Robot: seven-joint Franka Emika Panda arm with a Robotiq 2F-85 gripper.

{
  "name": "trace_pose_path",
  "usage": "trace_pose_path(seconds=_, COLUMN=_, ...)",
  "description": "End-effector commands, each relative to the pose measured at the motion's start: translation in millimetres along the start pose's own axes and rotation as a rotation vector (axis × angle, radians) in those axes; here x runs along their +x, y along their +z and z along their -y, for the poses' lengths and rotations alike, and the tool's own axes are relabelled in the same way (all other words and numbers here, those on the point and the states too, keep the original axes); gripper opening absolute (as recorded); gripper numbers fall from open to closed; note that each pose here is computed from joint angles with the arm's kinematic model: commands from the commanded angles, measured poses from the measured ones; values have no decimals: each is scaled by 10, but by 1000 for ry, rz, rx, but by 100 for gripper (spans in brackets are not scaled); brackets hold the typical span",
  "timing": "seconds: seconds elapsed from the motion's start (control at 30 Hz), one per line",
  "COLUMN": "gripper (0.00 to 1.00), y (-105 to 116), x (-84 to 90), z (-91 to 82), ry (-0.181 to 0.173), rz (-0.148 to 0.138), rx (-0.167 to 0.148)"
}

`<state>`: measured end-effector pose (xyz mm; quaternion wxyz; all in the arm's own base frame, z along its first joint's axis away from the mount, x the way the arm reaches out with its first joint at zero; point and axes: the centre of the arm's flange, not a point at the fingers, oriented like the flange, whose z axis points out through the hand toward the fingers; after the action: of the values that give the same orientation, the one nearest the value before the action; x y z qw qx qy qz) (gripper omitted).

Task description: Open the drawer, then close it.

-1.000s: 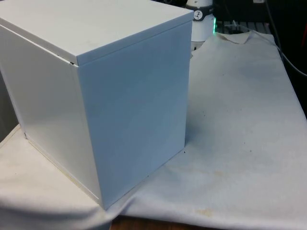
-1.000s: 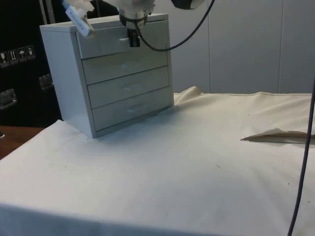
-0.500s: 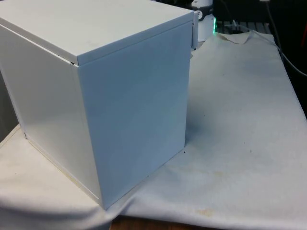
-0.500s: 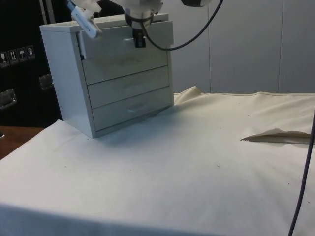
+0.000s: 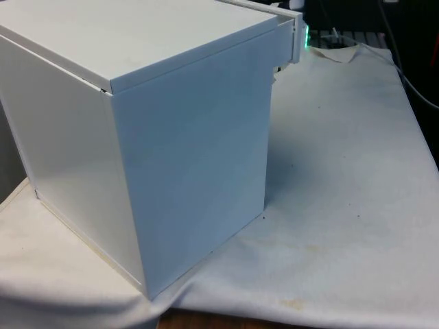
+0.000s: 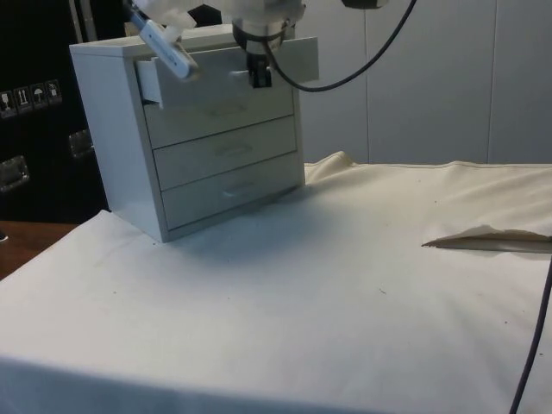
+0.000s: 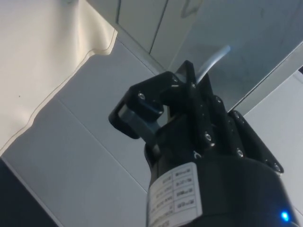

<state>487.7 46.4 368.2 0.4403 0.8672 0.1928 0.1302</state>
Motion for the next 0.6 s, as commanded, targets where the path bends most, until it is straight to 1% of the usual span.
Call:
trace_pose_path(seconds=0.0, gripper=7, y=-60, x=-37, z=35, ry=1, rz=-5, rx=-4)
trace_pose_path(seconds=0.1, gripper=7, y=-116, x=-73, z=82, ry=-4, rz=-4, rx=-5)
trace_pose_path(seconds=0.13, gripper=7, y=-73, x=-45, z=62, ry=-6, rz=0, rx=-2)
trace_pose_path(seconds=0.17, gripper=7, y=-150, x=-96, z=113, ry=-6, rz=-3, rx=-7)
trace_pose_path(seconds=0.3, gripper=7, y=-236, x=-166, z=200, ry=-12, rz=-2, rx=-7)
trace_pose_path(seconds=0.37, gripper=7, y=-266, x=-190, z=226, ry=-13, rz=-3, rx=-8)
trace_pose_path(seconds=0.4, gripper=7, y=-240, x=-169, z=218, ry=-13, rz=0, rx=-8)
trace_pose_path(seconds=0.43, gripper=7, y=-286, x=-204, z=246, ry=-12, rz=-4, rx=-7)
trace_pose_path(seconds=0.57, gripper=7, y=-347, x=-265, z=308, ry=-13, rz=-8, rx=-8)
